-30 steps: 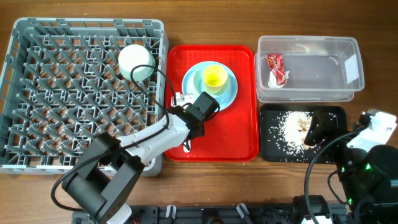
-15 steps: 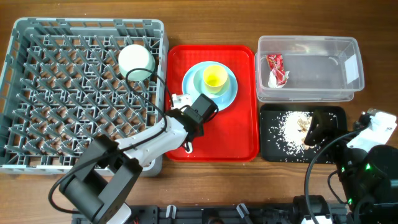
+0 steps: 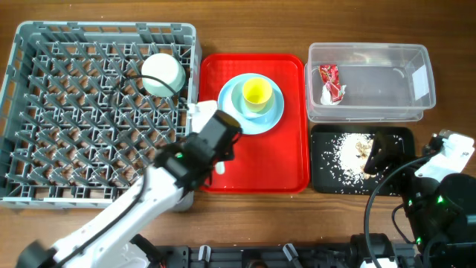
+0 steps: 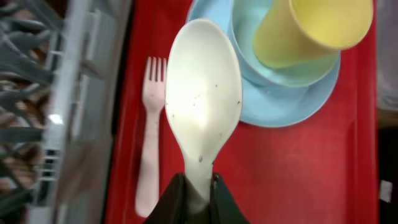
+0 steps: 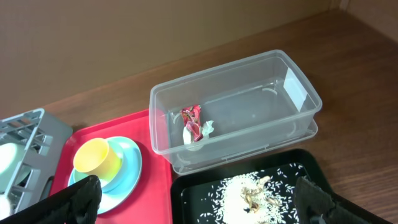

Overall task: Sort waste into correct bins and load items into the dishwasher rack
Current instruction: 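Carry the spoon into the dish rack and release it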

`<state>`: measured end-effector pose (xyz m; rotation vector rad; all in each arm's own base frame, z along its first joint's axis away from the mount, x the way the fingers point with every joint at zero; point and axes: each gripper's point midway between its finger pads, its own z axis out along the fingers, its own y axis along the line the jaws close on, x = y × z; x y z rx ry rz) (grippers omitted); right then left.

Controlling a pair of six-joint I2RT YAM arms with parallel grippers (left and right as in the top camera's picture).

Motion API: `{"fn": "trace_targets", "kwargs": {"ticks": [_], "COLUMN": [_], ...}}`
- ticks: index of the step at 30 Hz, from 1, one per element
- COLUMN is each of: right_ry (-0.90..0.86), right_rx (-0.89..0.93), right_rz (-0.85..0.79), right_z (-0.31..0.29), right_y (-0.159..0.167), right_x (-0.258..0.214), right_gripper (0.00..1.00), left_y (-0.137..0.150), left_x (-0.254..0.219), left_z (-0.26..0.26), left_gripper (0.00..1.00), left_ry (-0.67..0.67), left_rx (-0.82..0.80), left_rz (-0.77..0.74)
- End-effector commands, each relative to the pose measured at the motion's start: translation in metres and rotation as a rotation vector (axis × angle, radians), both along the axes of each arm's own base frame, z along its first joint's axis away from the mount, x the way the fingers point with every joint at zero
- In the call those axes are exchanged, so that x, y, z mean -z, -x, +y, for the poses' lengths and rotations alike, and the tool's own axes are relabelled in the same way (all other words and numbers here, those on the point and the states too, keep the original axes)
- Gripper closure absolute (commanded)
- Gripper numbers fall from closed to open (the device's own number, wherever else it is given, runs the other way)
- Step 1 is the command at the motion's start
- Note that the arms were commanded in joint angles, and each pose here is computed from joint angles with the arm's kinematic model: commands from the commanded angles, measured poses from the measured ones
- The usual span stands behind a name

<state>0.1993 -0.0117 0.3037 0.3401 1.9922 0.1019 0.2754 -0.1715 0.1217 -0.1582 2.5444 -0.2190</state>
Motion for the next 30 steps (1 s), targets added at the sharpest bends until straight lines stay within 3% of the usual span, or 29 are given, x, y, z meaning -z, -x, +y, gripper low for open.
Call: {"fn": "trace_targets", "kwargs": {"ticks": [1,10,15,30], "right_ry": [0.012,0.012,0.012,0.012], "right_rx": [-0.013,-0.013,-0.013,-0.013], "right_rz": [-0.009,-0.009,-0.009,-0.009], "right_z": [0.001,0.001,0.001,0.001], "right_y": [0.000,0.000,0.000,0.000], "right_x": [-0.004,-0.004,-0.004,-0.004], "right_gripper": [0.00,0.01,0.00,0.00], "left_y": [-0.007,-0.031,-0.038,-0.038], "left_x": [-0.030,-0.038,-0.015,0.022], "left_z": [0.039,0.120,0.118,0.108], "left_gripper": [0.96,0.96,0.96,0.89], "left_ry": [-0.051,-0.173,-0.270,-0.253], "left_rx": [0.002,-0.103,0.014,0.058], "left_rz": [-0.075,-0.098,-0.036,0.084]}}
